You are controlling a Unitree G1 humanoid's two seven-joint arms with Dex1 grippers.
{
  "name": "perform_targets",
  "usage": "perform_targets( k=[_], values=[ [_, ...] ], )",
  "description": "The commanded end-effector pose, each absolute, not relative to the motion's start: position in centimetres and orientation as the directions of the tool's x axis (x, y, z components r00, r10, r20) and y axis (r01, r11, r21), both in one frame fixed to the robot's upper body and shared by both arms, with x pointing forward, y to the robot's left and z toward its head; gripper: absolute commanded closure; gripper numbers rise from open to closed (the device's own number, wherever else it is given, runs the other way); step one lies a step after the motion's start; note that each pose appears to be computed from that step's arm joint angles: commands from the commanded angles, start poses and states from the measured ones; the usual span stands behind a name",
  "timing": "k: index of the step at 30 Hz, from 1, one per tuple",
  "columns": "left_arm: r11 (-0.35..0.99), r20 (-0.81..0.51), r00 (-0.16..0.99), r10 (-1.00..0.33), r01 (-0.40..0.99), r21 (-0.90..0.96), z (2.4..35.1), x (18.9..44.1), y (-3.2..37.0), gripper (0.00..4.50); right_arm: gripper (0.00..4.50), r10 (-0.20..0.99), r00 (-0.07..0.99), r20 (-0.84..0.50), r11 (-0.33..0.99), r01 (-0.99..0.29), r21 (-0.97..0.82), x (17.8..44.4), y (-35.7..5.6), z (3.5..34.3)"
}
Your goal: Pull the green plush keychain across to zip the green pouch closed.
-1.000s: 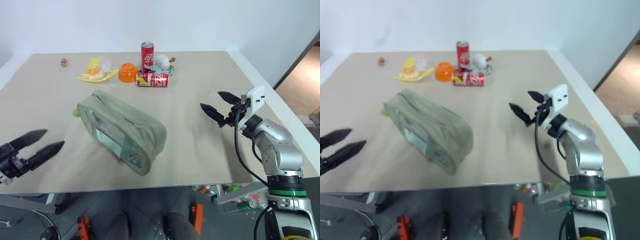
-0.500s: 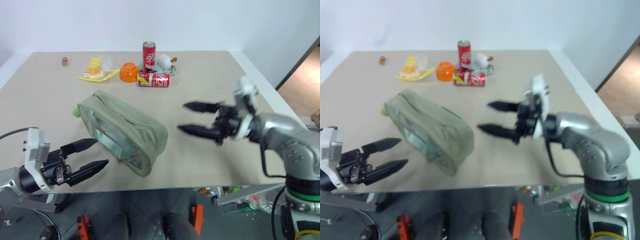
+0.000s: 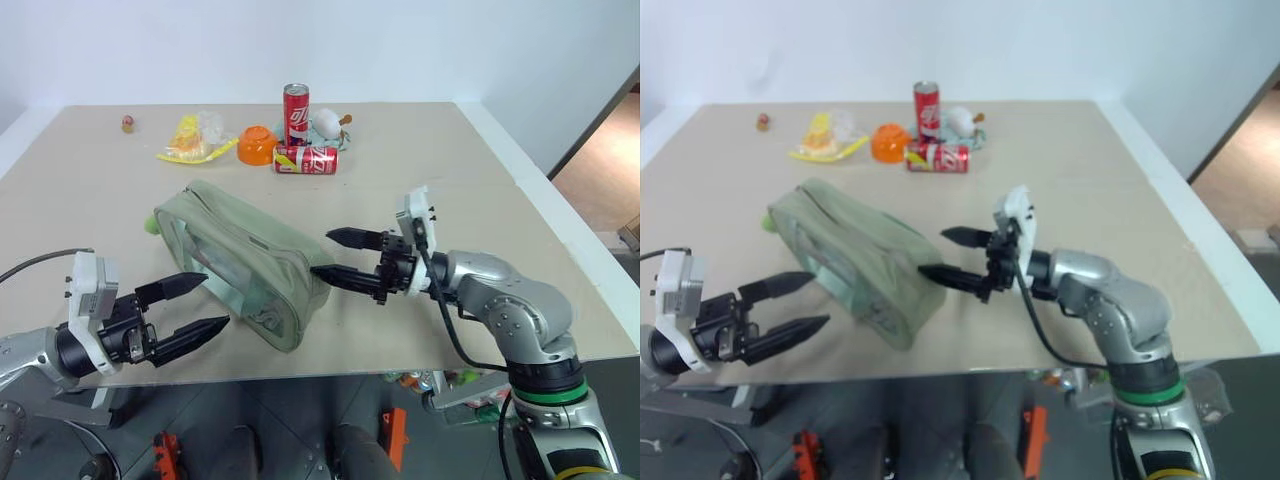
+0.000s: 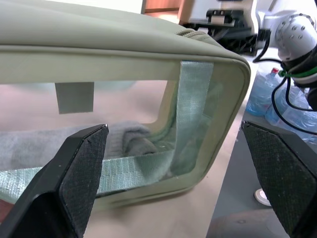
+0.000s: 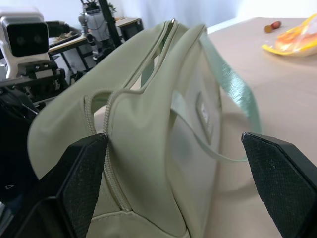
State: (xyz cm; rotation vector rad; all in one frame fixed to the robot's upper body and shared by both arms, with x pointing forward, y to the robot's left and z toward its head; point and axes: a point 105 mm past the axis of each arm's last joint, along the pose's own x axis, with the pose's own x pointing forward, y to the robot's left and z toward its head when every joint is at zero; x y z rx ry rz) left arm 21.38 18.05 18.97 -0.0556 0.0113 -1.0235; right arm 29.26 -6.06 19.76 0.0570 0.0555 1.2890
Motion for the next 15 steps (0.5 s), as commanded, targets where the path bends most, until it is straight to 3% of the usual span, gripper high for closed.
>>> perform_targets(
  k=[1,10,12,15],
  values=[
    [0.527,0.031,0.527,-0.849,0.850,-0.017,19.22,21.21,18.10,0.00,0.87,0.968,0.251,0.015,0.251,-0.968,0.029,29.12,-5.73,20.59],
    [0.547,0.040,0.547,-0.836,0.837,-0.014,18.76,21.12,18.29,0.00,4.04,0.977,0.211,0.013,0.211,-0.977,0.006,29.19,-5.42,20.64],
    [0.547,0.040,0.547,-0.836,0.837,-0.016,18.64,21.08,18.24,0.00,4.39,0.979,0.202,0.006,0.202,-0.979,-0.016,29.20,-5.57,20.78],
    [0.546,0.044,0.546,-0.837,0.838,-0.018,18.63,21.10,18.09,0.00,4.39,0.984,0.177,-0.017,0.176,-0.982,-0.069,29.23,-6.15,21.17]
  ],
)
